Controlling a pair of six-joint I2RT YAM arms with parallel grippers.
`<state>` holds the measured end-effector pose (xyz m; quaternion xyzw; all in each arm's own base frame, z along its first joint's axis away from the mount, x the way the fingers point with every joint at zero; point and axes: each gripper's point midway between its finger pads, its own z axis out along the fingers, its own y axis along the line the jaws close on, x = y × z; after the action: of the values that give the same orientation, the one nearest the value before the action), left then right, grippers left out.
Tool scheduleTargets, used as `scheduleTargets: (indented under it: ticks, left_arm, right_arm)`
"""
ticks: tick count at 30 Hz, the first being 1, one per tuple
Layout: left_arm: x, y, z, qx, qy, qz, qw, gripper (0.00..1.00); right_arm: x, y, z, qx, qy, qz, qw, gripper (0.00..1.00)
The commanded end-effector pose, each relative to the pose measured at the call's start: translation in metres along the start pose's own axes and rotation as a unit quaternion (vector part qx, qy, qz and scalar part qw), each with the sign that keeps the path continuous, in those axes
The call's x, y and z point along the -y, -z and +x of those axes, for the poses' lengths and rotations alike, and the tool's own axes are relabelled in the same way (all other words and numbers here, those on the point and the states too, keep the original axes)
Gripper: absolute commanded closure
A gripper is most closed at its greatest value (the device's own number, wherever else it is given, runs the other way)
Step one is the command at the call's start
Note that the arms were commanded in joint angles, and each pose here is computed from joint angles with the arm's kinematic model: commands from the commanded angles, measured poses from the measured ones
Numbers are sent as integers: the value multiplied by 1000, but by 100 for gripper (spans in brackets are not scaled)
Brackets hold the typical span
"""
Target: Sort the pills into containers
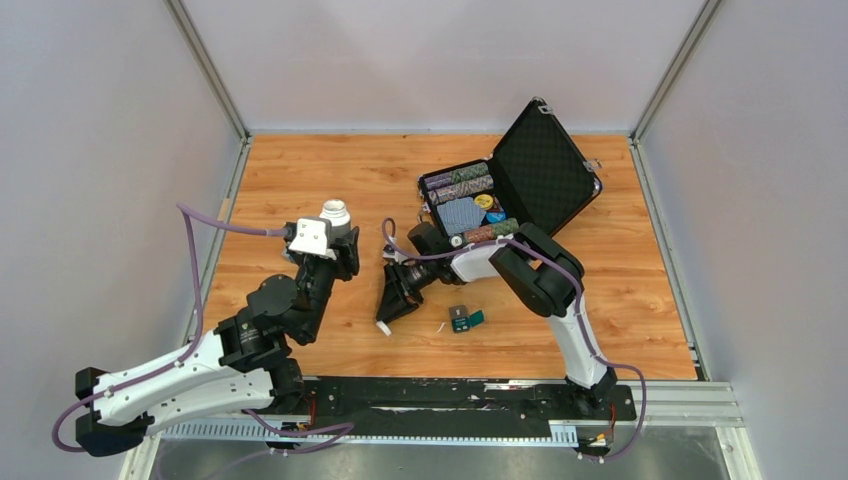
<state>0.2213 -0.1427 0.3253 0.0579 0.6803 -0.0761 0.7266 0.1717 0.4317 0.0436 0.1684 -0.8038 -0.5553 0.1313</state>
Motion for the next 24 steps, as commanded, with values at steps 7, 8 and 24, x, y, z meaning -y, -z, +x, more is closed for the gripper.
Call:
scheduleTargets:
  ticks: [7, 8, 24]
  left_arm:
    - [-5, 2, -20, 20, 40, -7, 999, 100]
    - [-5, 2, -20, 19, 39, -8, 999, 100]
    - [-15, 6, -28, 30, 40, -15, 999, 100]
  right_arm:
    - [-9, 10, -14, 55, 29, 44, 997, 41]
    - [-10, 12, -15, 65, 32, 54, 996, 38]
    - [-15, 12, -8, 176, 121, 308, 927, 29]
